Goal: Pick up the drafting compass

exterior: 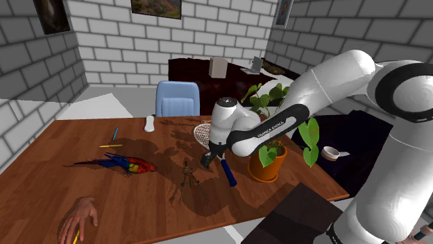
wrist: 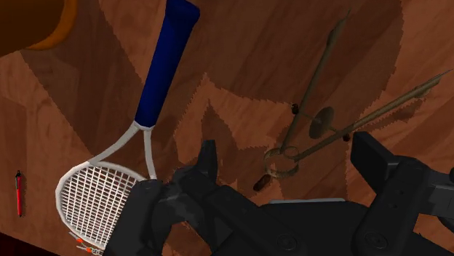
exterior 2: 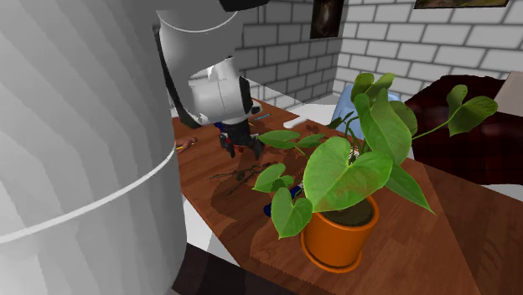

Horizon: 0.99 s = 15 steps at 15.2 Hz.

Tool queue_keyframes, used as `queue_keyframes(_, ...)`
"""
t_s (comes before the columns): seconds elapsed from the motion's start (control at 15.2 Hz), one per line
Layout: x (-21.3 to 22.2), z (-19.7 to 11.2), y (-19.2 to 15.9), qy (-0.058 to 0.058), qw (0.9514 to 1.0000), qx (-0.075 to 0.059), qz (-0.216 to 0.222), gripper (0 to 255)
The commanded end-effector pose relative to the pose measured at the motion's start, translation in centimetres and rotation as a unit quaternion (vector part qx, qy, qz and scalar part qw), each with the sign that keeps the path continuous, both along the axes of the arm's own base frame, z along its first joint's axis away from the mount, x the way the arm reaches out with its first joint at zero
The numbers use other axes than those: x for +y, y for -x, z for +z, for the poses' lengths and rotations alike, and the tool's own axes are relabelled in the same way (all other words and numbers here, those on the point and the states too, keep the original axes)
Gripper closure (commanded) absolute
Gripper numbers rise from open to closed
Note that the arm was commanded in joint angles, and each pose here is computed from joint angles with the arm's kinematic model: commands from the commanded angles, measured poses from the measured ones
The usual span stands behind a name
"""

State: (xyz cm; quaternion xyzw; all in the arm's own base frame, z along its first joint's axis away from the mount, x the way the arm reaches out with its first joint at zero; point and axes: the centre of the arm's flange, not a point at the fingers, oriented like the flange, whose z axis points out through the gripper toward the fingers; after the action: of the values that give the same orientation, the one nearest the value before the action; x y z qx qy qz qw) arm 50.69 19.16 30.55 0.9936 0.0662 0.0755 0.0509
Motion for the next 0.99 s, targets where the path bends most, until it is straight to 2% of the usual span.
queue_keyframes(0.0, 1.2, -2.3, -1.1, 0.005, 1.0000, 0.000, 0.005, 0)
queue_keyframes(0.66, 6.2, -13.7, -6.5, 0.031, 0.9990, 0.005, 0.030, 0)
queue_keyframes(0.92, 6.4, -15.7, -6.7, 0.032, 0.9990, 0.005, 0.031, 0)
